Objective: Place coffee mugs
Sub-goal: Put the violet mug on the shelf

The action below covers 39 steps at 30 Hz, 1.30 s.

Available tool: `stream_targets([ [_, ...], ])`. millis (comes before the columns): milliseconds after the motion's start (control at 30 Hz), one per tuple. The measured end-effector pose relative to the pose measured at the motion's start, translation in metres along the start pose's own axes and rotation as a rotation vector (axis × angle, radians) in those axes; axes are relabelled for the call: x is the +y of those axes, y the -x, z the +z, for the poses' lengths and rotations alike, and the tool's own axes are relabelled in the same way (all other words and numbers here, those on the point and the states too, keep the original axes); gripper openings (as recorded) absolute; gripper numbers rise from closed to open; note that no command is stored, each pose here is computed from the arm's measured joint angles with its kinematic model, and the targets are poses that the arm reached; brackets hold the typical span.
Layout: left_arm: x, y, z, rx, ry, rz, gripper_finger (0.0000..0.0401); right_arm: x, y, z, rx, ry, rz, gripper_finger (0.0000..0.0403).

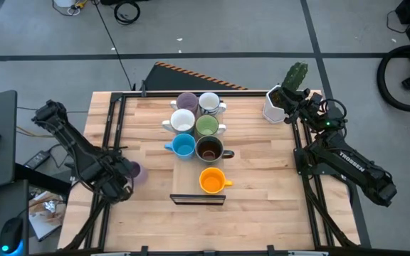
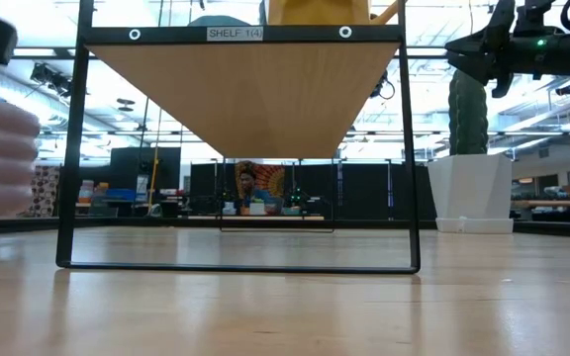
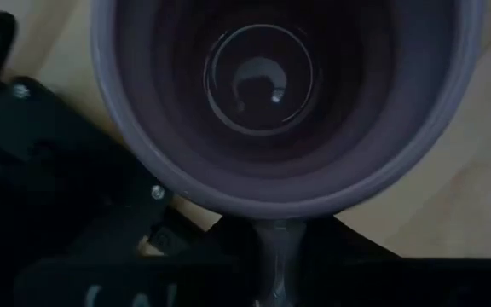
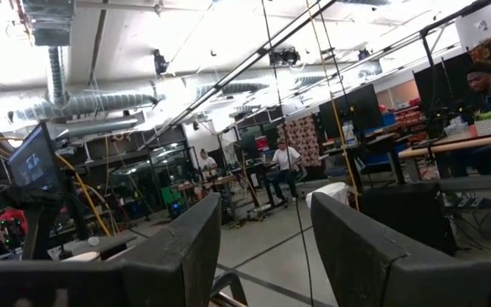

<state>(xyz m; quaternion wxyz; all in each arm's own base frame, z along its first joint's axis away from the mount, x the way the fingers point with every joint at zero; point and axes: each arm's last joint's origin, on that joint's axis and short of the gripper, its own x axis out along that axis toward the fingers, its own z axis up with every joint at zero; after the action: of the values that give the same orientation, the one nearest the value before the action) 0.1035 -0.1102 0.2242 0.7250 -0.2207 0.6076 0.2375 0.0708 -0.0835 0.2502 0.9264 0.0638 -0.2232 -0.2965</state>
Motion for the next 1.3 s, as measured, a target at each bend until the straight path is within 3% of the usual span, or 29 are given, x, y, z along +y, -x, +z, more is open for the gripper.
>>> stream_targets([
  [633, 0.000, 0.084, 0.045, -0.151, -0.159, -0.061, 0.0051, 0.000, 0.000, 0.000, -0.002, 0.007, -0.005, 0.0189],
  [933, -0.004, 0.098, 0.054, -0.114, -0.285, -0.167, 0.0051, 0.000, 0.000, 0.000, -0.002, 0.008, -0.003, 0.0189],
  [1100, -0.018, 0.097, 0.058, -0.107, -0.349, -0.266, 0.0051, 0.000, 0.000, 0.000, -0.001, 0.008, -0.003, 0.0189],
  [1300, -0.030, 0.094, 0.061, -0.111, -0.436, -0.247, 0.0051, 0.000, 0.000, 0.000, -0.001, 0.008, -0.001, 0.0189],
])
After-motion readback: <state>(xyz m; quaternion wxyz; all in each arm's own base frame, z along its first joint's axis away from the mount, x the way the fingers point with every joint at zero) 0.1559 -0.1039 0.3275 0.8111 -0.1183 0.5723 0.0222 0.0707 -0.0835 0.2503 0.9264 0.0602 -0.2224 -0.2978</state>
